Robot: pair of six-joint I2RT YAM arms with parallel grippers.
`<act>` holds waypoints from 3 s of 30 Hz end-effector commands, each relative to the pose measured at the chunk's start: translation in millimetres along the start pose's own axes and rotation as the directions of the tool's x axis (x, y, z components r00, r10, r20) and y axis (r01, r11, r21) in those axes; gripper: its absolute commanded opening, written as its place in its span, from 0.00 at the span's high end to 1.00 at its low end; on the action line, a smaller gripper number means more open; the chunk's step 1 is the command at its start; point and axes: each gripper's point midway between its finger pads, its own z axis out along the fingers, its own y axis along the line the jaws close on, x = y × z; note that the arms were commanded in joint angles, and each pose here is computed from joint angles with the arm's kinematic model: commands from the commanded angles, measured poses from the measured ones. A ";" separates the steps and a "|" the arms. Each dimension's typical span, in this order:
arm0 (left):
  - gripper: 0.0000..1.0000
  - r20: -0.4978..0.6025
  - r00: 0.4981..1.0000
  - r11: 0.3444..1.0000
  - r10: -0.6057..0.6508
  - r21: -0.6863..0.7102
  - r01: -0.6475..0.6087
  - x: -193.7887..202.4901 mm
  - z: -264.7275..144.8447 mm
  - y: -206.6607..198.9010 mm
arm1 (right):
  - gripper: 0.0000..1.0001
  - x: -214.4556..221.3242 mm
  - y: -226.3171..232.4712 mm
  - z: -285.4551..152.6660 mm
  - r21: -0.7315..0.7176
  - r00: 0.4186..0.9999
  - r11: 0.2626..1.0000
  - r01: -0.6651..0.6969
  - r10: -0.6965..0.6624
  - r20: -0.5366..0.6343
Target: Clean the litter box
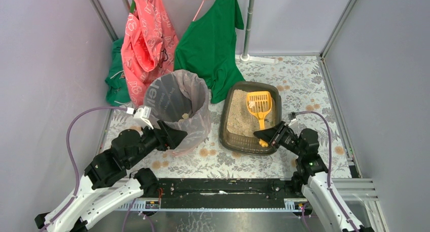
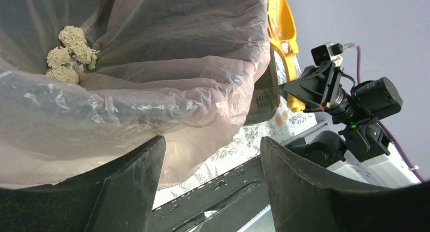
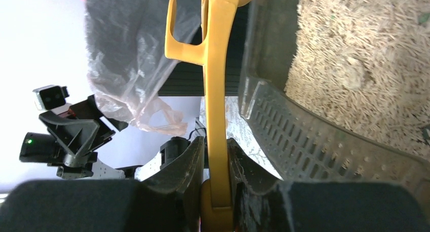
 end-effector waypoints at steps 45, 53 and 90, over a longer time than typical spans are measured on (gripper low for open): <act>0.23 0.070 0.998 1.000 -0.004 0.024 0.002 -8.2 -15.4 4.2 | 1.00 -1.2 215.8 70.1 -0.156 0.959 0.968 0.199 -0.225 -0.171; 0.23 0.093 0.995 0.999 -0.021 0.030 0.018 -11.7 -29.9 7.2 | 1.00 46.7 247.3 120.7 -0.200 0.903 0.947 0.251 -0.303 -0.303; 0.23 0.133 0.990 0.999 -0.048 -0.006 0.049 -20.5 -58.4 19.3 | 1.00 38.6 173.0 124.3 0.298 0.227 0.045 0.954 -0.757 -0.613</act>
